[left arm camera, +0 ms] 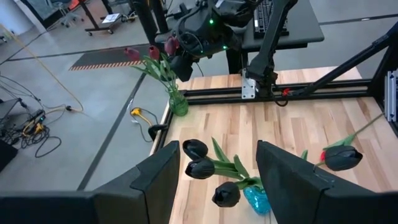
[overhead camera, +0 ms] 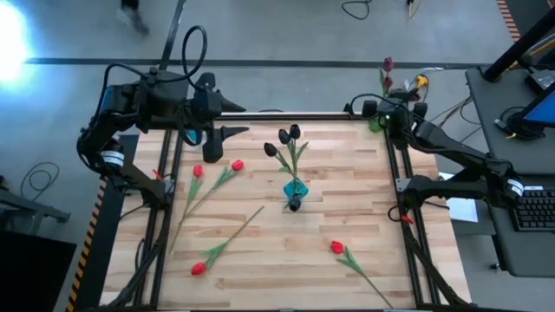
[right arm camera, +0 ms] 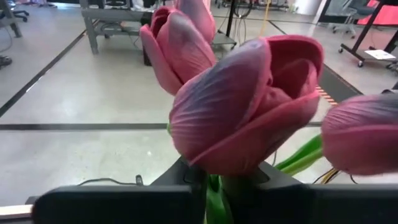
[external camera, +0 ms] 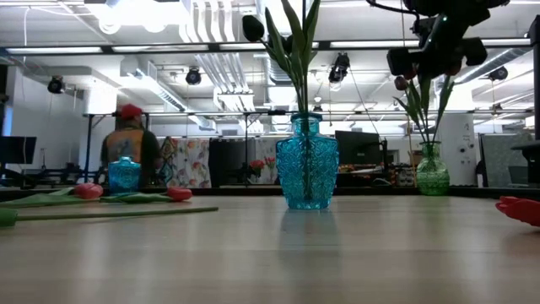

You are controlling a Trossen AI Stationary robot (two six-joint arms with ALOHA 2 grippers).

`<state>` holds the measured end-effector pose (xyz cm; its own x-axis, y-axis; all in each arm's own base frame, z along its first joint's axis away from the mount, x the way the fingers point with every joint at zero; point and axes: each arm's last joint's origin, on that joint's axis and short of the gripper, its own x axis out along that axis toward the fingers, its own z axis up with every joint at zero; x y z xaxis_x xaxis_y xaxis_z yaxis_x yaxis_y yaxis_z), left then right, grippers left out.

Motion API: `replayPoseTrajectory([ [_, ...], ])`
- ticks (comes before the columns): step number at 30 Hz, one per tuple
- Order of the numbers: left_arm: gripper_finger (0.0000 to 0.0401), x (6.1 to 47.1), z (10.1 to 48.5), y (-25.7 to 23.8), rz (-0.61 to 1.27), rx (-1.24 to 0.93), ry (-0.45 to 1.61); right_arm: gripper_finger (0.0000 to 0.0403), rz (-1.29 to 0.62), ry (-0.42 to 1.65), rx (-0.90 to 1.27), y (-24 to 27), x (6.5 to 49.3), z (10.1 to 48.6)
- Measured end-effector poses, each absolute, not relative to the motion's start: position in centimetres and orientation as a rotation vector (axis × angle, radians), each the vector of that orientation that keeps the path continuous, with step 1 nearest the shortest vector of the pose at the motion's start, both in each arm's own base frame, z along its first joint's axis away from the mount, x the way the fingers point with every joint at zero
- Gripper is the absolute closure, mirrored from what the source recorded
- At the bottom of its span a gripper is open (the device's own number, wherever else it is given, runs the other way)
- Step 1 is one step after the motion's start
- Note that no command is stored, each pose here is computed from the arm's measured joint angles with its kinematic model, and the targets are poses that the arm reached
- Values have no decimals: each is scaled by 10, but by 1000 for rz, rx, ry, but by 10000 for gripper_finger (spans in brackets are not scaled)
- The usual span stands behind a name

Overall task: Sort flowers into vase by color
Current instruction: Put the dark red flower into the green vase

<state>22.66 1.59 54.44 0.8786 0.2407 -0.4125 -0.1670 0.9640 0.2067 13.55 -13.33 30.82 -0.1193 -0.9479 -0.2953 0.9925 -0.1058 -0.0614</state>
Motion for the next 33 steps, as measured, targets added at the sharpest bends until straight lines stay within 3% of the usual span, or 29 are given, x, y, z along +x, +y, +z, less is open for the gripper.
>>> replayPoseTrajectory([
  [15, 204, 225, 542, 16, 214, 152, 478, 221, -1654, 246, 230, -137, 132, 325],
  [33, 204, 225, 541, 14, 201, 158, 490, 118, -1468, 402, 371, -134, 129, 385],
])
